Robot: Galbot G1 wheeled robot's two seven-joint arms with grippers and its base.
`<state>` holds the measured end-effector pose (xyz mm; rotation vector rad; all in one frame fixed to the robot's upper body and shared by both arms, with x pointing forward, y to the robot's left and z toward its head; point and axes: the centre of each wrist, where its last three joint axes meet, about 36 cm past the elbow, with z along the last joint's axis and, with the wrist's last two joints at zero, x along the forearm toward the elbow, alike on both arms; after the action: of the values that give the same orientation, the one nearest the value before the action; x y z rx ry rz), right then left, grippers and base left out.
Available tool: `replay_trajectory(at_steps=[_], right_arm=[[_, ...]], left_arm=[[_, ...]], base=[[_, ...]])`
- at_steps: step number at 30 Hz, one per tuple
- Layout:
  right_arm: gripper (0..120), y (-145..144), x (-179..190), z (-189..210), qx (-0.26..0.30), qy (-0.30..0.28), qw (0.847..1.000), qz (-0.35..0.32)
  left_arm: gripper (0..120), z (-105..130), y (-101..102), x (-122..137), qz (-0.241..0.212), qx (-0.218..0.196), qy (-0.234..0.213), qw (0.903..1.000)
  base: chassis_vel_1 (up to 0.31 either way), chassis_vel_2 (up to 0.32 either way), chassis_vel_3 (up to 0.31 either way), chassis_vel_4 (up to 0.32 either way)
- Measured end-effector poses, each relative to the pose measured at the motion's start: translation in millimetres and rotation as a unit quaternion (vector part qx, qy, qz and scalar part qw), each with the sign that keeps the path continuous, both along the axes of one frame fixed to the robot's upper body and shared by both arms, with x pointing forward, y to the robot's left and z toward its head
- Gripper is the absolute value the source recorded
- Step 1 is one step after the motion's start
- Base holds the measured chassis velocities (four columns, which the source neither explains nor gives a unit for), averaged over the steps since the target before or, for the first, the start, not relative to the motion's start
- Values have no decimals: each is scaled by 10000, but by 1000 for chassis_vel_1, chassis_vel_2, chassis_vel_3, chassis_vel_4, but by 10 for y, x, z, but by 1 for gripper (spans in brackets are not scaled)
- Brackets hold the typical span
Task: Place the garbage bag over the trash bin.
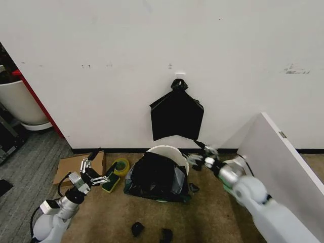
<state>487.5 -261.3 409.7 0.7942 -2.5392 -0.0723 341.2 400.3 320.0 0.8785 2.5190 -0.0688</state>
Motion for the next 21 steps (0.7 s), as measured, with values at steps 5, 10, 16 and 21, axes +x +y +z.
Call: replay_trajectory(at_steps=[5,10,16,21], right_arm=[[100,151,549,170,-666,276,9971,262],[100,281,857,166,-1123,506,9916,382],[96,486,1076,-88,-1753,802,9801,480],[80,564,1074,-162,-1829,830,9780,566]], left_arm=[[100,11,64,-54,121,66,-51,9999],[100,-37,107,-73,199,90,-23,9998],[100,-104,130,-94,285,185,5,9994],[100,-150,138,-114,325,205,26,9993]], base=[[0,0,0,0],[0,0,0,0],[0,0,0,0],[0,0,0,0]])
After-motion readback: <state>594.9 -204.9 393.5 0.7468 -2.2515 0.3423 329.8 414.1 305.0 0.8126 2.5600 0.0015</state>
